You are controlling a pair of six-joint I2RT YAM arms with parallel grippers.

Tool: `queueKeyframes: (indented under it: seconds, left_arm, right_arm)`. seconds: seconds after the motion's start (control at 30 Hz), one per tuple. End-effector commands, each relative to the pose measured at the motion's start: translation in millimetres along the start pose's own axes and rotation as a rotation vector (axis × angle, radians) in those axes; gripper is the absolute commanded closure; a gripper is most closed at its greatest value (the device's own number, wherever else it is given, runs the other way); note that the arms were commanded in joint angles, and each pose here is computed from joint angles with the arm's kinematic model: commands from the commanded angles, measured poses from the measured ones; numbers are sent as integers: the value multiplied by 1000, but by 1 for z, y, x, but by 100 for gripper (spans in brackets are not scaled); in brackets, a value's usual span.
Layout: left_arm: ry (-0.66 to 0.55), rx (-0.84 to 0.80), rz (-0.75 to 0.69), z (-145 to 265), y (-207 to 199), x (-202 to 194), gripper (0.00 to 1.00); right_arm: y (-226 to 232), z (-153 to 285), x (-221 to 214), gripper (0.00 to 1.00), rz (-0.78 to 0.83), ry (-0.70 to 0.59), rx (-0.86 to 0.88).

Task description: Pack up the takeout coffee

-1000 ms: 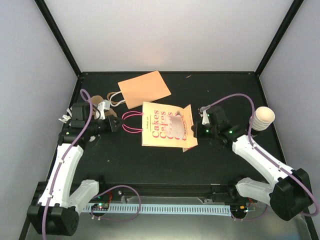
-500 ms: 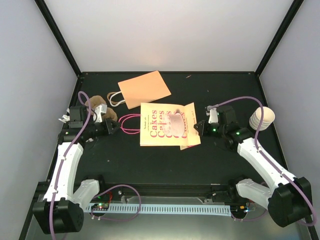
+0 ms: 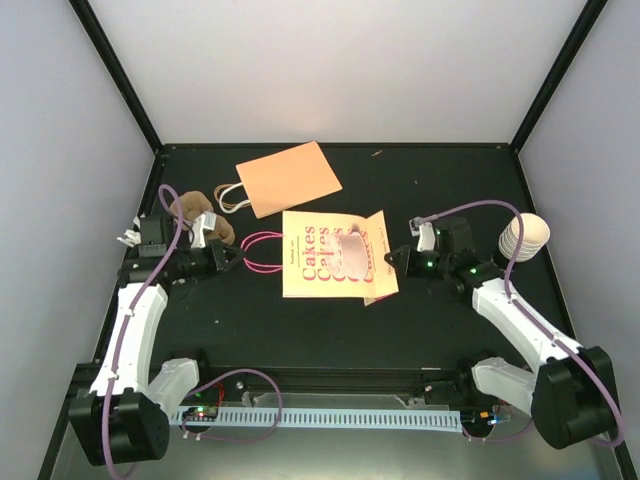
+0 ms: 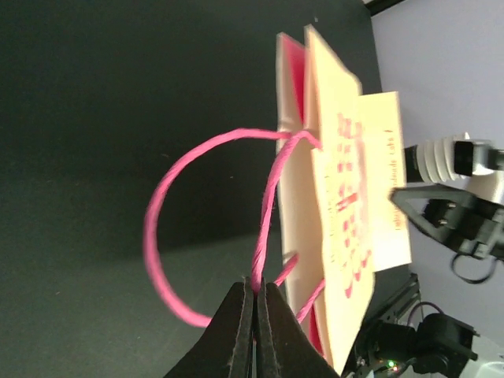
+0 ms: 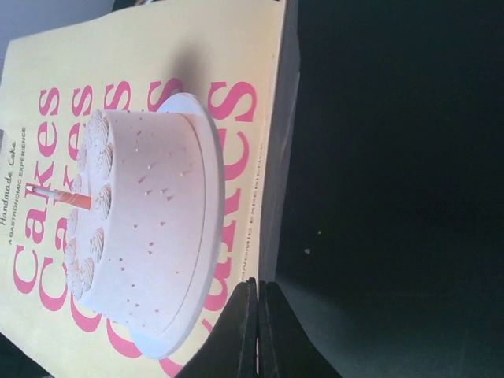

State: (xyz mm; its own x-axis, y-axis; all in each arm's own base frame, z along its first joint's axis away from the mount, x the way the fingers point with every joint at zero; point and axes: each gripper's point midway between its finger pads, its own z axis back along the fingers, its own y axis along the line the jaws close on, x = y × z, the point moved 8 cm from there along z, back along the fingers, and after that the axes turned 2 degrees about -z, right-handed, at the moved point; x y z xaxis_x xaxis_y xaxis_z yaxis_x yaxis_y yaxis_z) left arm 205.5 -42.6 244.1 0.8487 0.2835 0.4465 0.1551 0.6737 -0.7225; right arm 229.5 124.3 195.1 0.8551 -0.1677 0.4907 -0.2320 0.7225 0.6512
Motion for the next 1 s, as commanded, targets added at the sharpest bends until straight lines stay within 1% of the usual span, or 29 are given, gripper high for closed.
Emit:
queueKeyframes:
  seconds: [0.0, 0.17, 0.3, 0.5, 0.67, 0.87, 0.97]
  left_arm:
    - [-30, -98, -80, 2, -30, 6, 98]
    - [-75, -184, -162, 15, -76, 18, 99]
    - [-101, -205, -190, 27, -100, 30, 98]
    - [-116, -286, -203, 32, -122, 39, 98]
    - [-124, -340, -226, 37, -141, 43, 98]
    - [-171, -368, -242, 46, -153, 48, 98]
    - [-172, -385, -245, 46, -156, 48, 98]
  right_arm:
    - [-8, -19, -9, 99, -36, 42, 131]
    - [-23, -36, -17, 99, -48, 58, 117]
    - [-31, -43, -23, 99, -59, 74, 114]
    - [-37, -50, -29, 99, -78, 80, 139]
    - [-47, -59, -33, 99, -85, 112, 104]
    - [-56, -69, -40, 96, -105, 159, 83]
    - [-59, -72, -42, 96, -104, 171, 63]
